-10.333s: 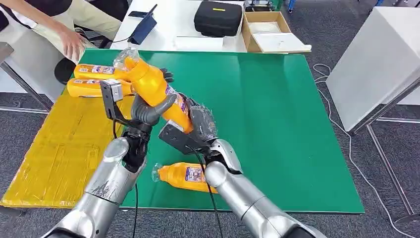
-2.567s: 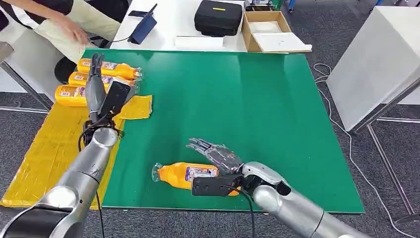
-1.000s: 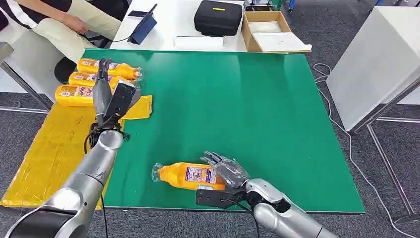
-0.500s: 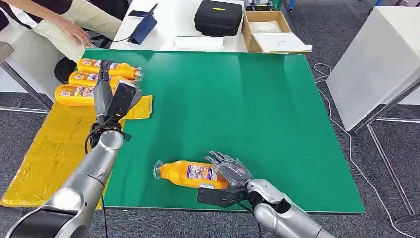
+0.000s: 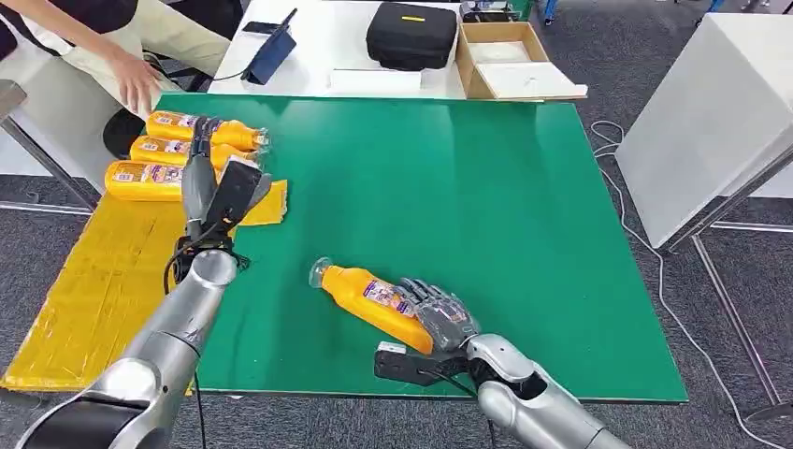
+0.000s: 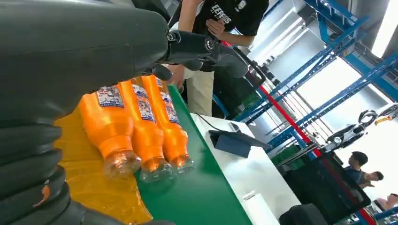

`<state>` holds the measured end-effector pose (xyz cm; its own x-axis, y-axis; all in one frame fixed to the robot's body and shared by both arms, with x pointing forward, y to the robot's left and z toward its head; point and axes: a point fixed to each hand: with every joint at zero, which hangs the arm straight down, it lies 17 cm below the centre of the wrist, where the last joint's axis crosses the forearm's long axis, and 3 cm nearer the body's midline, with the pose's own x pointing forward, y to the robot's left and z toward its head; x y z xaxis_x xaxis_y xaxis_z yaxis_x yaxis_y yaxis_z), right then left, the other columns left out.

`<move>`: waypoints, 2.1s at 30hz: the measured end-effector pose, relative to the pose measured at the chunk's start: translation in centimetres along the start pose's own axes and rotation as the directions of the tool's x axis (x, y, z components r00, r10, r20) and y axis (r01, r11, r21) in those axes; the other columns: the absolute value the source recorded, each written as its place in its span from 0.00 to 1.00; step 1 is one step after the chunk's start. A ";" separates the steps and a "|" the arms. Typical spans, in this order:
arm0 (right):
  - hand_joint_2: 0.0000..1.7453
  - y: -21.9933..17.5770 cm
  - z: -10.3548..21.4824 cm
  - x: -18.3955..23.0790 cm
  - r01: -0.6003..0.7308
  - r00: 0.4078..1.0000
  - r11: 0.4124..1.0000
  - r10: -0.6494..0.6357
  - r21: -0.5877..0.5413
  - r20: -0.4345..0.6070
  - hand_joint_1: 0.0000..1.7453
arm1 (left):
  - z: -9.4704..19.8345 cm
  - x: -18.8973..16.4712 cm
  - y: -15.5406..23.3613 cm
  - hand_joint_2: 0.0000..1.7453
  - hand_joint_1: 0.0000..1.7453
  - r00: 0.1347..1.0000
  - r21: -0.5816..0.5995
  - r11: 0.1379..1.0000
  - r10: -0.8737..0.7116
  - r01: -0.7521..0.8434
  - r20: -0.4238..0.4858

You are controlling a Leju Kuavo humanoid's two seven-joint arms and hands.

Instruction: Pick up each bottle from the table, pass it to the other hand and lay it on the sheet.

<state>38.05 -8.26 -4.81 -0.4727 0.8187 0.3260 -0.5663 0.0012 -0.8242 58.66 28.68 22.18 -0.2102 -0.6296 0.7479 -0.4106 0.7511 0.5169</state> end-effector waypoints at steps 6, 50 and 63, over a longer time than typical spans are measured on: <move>1.00 0.1 -0.2 -0.3 -0.006 1.000 1.000 0.006 0.005 -0.008 0.27 | 0.2 -0.1 -0.1 1.00 0.00 1.000 -0.001 1.000 0.002 -0.002 -0.002; 1.00 -13.6 0.4 -1.6 0.337 0.931 0.772 -0.359 -0.539 0.068 1.00 | 2.6 6.6 -3.1 1.00 0.00 0.931 -0.168 0.921 0.363 -0.352 0.039; 1.00 -22.7 2.2 3.1 0.540 0.838 0.521 -0.406 -0.661 0.364 1.00 | 4.3 10.0 -5.4 1.00 0.00 0.833 -0.312 0.787 0.552 -0.532 -0.026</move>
<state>47.97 -6.98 15.92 -0.4125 0.4766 0.7764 -0.1041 0.8220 -0.5599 54.97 17.45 25.12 -0.3789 -0.1046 0.9195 0.0652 0.9881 0.1393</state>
